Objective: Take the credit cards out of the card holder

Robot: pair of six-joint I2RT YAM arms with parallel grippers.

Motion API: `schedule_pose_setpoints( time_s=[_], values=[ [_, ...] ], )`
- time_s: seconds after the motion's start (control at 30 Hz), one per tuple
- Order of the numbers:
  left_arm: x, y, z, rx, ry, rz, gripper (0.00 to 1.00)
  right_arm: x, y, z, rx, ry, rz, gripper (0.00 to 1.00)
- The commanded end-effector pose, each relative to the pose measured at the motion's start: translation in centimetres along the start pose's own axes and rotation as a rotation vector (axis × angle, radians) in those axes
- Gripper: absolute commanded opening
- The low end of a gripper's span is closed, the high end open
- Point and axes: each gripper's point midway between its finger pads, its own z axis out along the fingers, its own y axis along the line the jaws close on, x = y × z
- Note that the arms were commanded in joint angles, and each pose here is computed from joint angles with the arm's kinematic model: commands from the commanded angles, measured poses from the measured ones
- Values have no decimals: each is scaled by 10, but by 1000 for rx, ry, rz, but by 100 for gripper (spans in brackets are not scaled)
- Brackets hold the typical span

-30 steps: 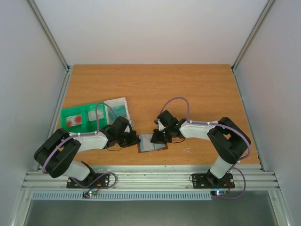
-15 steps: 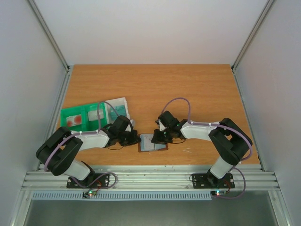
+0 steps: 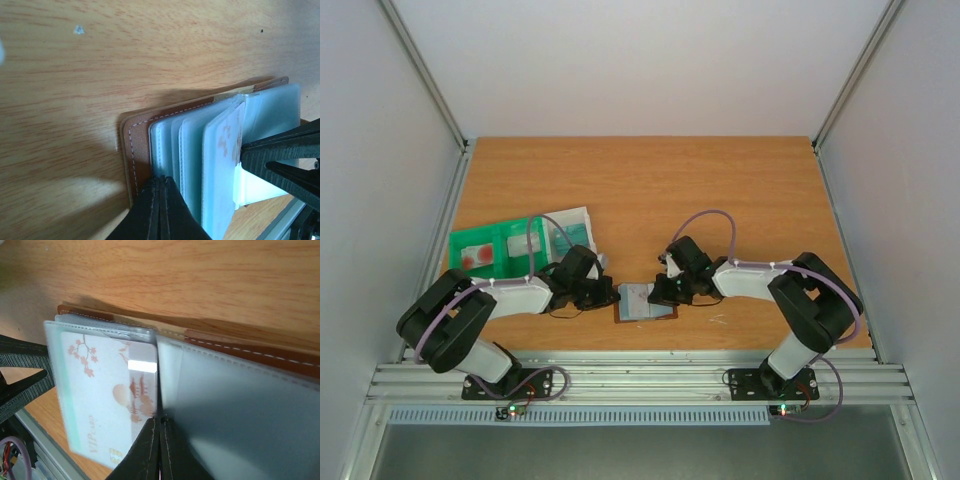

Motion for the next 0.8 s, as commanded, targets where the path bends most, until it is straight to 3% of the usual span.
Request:
schedule_pose_setpoints(
  time_s=[0.0,0.2,0.5,0.77],
  values=[
    [17,31,4,-125,48,-15,0,2,-8,-9,8,-17,27,1],
    [17,32,3,-127,46,-14,0,1,-6,-7,-82,-8,80,2],
    [16,30,4,-118,45,-13,0,0,-5,4,-114,10,103,16],
    [16,29,4,-113,49,-11,0,1,-10,13,-115,30,122,15]
  ],
)
